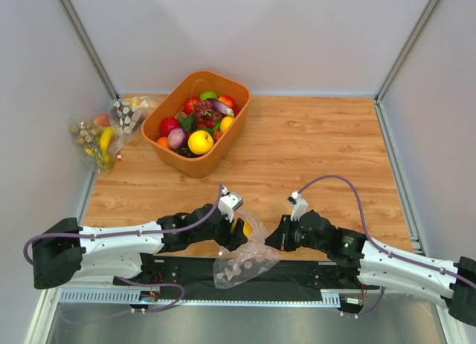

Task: Open the zip-top bag and remove the fake food
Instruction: Pick up the fake fruit from the zipper food storage bag.

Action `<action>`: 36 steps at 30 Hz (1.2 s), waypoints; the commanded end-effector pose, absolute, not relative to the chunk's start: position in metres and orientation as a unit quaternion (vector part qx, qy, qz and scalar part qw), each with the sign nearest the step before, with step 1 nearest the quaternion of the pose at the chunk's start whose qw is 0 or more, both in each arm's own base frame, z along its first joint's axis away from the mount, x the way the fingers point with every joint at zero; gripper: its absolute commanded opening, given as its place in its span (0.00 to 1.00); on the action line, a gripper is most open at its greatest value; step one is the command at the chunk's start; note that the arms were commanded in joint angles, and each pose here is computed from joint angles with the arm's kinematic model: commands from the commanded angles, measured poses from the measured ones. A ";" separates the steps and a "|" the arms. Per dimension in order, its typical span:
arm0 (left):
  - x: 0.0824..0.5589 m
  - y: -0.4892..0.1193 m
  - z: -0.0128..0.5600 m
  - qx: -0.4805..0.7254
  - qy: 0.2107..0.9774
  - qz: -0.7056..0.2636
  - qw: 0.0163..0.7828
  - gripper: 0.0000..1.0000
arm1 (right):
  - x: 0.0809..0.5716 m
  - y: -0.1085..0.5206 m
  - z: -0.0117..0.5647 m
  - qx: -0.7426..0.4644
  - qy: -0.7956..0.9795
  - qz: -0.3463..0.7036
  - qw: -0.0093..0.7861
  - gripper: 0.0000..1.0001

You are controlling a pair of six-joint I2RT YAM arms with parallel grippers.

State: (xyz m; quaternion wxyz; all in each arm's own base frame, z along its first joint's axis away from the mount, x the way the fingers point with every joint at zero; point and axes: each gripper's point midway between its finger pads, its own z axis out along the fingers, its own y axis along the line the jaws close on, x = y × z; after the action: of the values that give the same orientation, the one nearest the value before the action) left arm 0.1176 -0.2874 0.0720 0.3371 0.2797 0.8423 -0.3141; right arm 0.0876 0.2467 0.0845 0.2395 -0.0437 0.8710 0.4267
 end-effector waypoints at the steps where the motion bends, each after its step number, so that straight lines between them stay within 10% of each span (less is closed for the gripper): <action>1: 0.123 -0.294 0.076 0.271 0.839 -0.323 0.344 0.45 | 0.083 0.232 0.052 -0.034 0.901 0.375 0.217 0.00; 36: 0.127 -0.297 0.083 0.197 0.833 -0.377 0.354 0.98 | 0.082 0.227 0.010 -0.041 0.940 0.281 0.191 0.00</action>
State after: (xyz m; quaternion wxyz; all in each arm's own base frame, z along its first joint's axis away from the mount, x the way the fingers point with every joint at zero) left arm 0.1085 -0.2974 0.0658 0.3142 0.2467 0.8385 -0.3707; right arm 0.0809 0.2310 0.0127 0.1861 -0.0364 0.9350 0.2998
